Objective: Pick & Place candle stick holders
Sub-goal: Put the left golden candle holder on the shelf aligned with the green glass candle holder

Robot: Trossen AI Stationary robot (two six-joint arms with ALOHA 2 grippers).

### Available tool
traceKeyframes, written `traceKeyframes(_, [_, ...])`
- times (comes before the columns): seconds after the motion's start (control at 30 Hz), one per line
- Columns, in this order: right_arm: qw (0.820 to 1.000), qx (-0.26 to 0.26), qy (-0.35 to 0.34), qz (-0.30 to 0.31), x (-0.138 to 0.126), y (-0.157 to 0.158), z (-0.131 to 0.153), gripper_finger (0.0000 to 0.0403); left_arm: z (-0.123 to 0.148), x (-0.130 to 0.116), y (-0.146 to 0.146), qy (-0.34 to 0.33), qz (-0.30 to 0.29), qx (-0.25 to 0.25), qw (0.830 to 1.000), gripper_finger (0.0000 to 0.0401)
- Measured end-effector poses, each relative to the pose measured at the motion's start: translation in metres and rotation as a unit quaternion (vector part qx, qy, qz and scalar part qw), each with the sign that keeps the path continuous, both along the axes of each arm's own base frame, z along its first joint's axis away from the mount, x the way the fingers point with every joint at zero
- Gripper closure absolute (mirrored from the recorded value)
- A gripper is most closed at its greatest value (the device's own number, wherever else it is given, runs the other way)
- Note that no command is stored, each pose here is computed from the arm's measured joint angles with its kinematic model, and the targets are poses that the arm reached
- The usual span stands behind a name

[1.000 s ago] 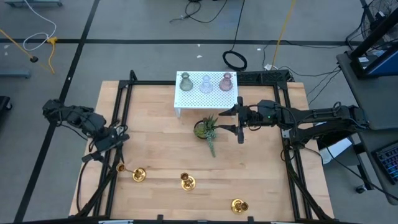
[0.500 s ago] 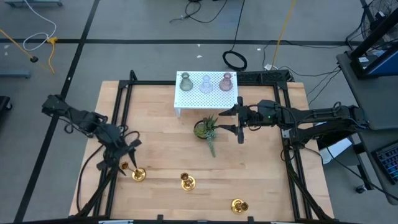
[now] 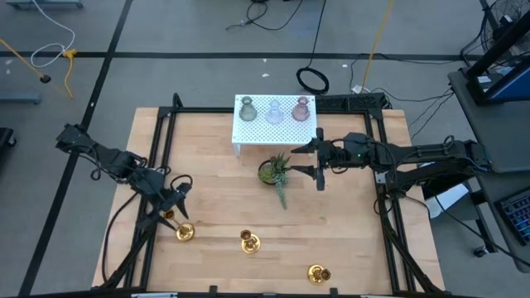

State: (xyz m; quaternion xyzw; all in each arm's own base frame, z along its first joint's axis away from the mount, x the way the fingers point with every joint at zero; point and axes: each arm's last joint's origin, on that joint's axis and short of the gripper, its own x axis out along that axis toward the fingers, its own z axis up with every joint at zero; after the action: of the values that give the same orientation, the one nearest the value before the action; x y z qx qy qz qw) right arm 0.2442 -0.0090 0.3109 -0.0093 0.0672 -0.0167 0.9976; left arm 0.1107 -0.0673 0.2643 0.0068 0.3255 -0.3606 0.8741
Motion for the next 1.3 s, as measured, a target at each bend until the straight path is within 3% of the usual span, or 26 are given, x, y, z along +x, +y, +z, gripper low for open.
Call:
traceKeyframes(0.33, [1.0, -0.011, -0.019, 0.001, 0.0005, -0.0001, 0.0036, 0.0177, -0.0017, -0.0016, 0.0002, 0.014, -0.007, 0.0, 1.0, 0.0167])
traceKeyframes(0.63, [1.0, -0.011, -0.019, 0.001, 0.0005, -0.0001, 0.0036, 0.0177, -0.0057, -0.004, 0.0023, 0.064, 0.034, -0.006, 0.997, 0.0167])
traceKeyframes(0.83, [1.0, -0.011, -0.019, 0.001, 0.0005, 0.0, 0.0035, 0.0177, -0.006, -0.0041, 0.0026, 0.053, 0.026, 0.007, 0.998, 0.0172])
traceKeyframes(1.0, [1.0, -0.011, -0.019, 0.001, 0.0005, -0.0001, 0.0036, 0.0177, -0.0061, -0.004, 0.0027, 0.052, 0.028, 0.009, 0.998, 0.0223])
traceKeyframes(1.3, [1.0, -0.011, -0.019, 0.001, 0.0005, -0.0001, 0.0035, 0.0177, -0.0058, -0.0034, 0.0029, 0.03, 0.015, 0.026, 0.999, 0.0359])
